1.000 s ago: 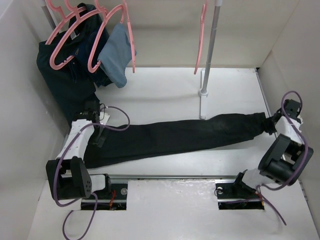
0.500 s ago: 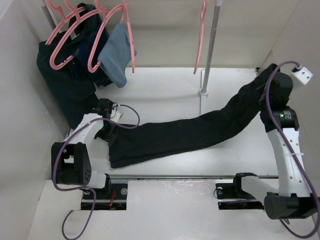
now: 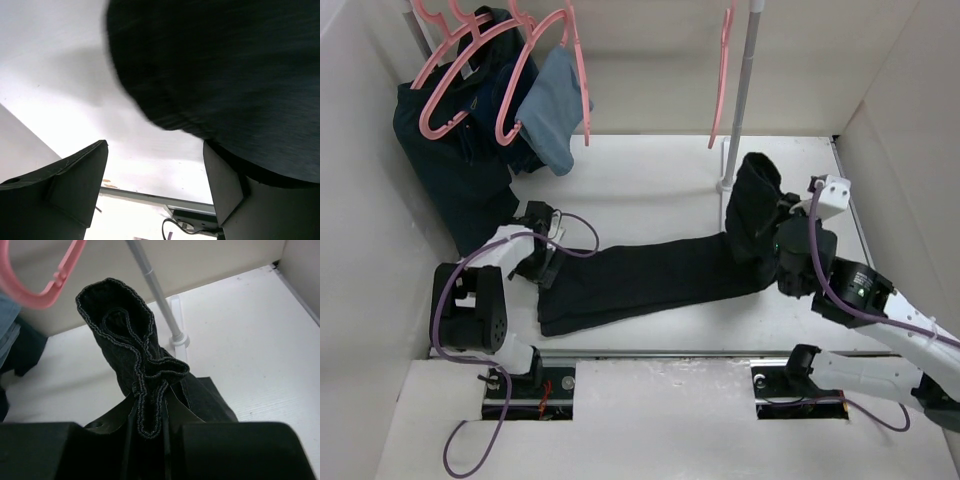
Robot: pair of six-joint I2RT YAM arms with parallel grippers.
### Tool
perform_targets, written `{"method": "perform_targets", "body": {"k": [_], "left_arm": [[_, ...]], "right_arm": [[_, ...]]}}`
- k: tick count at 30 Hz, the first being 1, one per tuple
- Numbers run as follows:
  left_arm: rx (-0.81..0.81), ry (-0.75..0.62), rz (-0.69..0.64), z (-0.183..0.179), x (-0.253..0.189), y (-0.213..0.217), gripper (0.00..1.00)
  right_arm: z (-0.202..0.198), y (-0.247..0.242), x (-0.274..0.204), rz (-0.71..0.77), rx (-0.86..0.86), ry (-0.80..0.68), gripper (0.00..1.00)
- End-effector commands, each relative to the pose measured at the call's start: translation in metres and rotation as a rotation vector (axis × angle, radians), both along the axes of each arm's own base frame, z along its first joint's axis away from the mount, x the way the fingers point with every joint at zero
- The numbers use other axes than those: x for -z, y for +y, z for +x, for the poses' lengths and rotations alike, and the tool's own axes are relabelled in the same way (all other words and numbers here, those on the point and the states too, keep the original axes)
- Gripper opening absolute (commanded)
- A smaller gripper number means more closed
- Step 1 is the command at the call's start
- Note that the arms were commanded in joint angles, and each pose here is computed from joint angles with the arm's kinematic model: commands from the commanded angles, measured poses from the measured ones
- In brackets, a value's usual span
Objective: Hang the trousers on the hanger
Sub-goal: Fold the trousers at the center of the board.
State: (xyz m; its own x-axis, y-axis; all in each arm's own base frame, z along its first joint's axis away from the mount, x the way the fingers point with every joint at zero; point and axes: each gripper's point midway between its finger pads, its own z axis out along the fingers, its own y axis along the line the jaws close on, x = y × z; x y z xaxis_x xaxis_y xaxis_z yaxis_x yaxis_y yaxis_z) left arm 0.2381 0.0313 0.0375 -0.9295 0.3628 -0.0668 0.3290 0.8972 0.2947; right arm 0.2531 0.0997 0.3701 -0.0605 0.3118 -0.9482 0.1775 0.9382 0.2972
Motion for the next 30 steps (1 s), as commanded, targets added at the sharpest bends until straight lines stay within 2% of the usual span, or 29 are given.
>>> {"method": "perform_targets", "body": {"k": [1,6,8,9,10,13,17,19,20,21,23,26,28,30], "left_arm": [[-0.035,-0.008,0.035,-0.005,-0.001,0.016,0.74],[-0.077,0.037,0.073,-0.018,0.012,0.031,0.74],[-0.086,0.041,0.064,-0.021,0.015,0.032,0.74],[-0.084,0.053,0.050,-0.025,0.018,0.030,0.74],[-0.085,0.042,0.049,-0.022,0.019,0.029,0.74],[-0.080,0.026,0.012,-0.019,0.019,0.023,0.74],[-0.084,0.027,-0.025,-0.018,0.023,0.019,0.63],[-0.082,0.019,-0.045,-0.015,0.024,0.016,0.62],[-0.082,0.019,-0.045,-0.015,0.024,0.016,0.62],[-0.080,0.020,-0.057,-0.015,0.025,0.014,0.62],[-0.078,0.020,-0.068,-0.015,0.025,0.012,0.62],[-0.078,0.020,-0.068,-0.015,0.025,0.012,0.62],[-0.077,0.021,-0.077,-0.015,0.026,0.010,0.63],[-0.079,0.014,-0.086,-0.012,0.024,0.012,0.63]], "right_arm": [[-0.016,0.004,-0.007,0.039,0.019,-0.043,0.00],[-0.027,0.090,0.012,-0.015,-0.166,0.004,0.00],[-0.032,0.110,0.008,-0.015,-0.144,-0.011,0.00],[-0.033,0.119,-0.012,0.040,-0.134,-0.030,0.00],[-0.031,0.139,-0.002,0.007,-0.121,-0.015,0.00],[-0.026,0.173,-0.021,0.058,-0.127,-0.023,0.00],[-0.018,0.242,-0.005,0.019,-0.182,-0.008,0.00],[-0.015,0.265,-0.006,0.023,-0.219,-0.014,0.00],[-0.011,0.287,-0.012,0.091,-0.234,-0.049,0.00],[-0.009,0.292,-0.011,0.025,-0.244,-0.063,0.00],[-0.007,0.313,-0.028,0.063,-0.288,-0.092,0.00],[-0.002,0.354,-0.014,-0.010,-0.348,-0.094,0.00],[0.000,0.379,0.012,-0.035,-0.383,-0.077,0.00],[0.000,0.404,0.038,-0.061,-0.490,-0.045,0.00]]}}
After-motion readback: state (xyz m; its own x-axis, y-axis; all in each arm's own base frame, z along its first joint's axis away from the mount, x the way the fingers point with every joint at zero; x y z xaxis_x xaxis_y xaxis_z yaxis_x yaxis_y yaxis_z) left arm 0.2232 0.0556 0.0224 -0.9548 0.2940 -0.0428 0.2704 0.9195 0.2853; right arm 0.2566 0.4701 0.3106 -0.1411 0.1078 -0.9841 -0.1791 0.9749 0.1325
